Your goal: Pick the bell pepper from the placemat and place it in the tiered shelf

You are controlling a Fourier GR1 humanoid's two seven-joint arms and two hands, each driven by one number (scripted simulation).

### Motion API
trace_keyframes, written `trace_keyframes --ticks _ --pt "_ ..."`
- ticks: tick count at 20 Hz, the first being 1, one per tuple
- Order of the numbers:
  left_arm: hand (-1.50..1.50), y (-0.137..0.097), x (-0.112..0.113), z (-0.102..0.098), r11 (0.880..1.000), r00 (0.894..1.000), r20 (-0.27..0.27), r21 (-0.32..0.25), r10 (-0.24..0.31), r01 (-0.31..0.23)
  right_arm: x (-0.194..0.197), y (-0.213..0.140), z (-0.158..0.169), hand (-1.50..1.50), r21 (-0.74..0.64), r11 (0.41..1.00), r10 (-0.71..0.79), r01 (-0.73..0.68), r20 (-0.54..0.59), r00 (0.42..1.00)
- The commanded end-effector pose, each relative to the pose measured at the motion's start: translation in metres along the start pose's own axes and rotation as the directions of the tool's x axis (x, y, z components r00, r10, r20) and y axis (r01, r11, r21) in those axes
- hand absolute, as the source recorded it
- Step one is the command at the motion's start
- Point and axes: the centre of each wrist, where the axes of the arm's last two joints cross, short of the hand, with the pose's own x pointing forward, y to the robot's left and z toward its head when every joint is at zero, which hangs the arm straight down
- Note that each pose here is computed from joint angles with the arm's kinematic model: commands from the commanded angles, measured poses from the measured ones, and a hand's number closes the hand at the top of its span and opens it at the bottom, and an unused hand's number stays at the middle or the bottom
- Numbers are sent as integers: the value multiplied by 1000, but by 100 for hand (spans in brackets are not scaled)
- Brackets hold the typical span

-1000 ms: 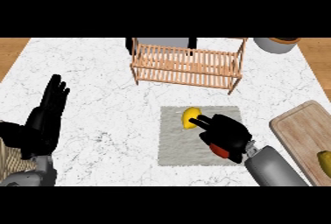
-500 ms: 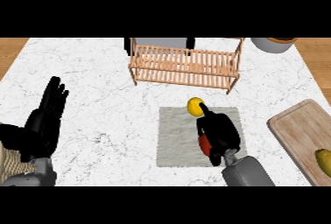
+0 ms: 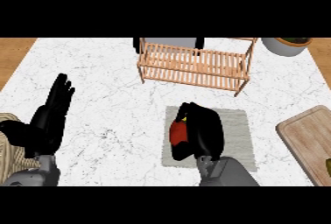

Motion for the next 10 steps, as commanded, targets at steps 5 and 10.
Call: trace_keyframes --ticks 5,10 --pt "0 1 -3 -2 1000 1000 -10 5 5 -5 74 -59 35 150 -293 927 -259 234 -50 965" --pt "0 9 1 -5 1000 1000 -9 21 -3 3 97 -85 24 150 -399 908 -189 130 -112 975"
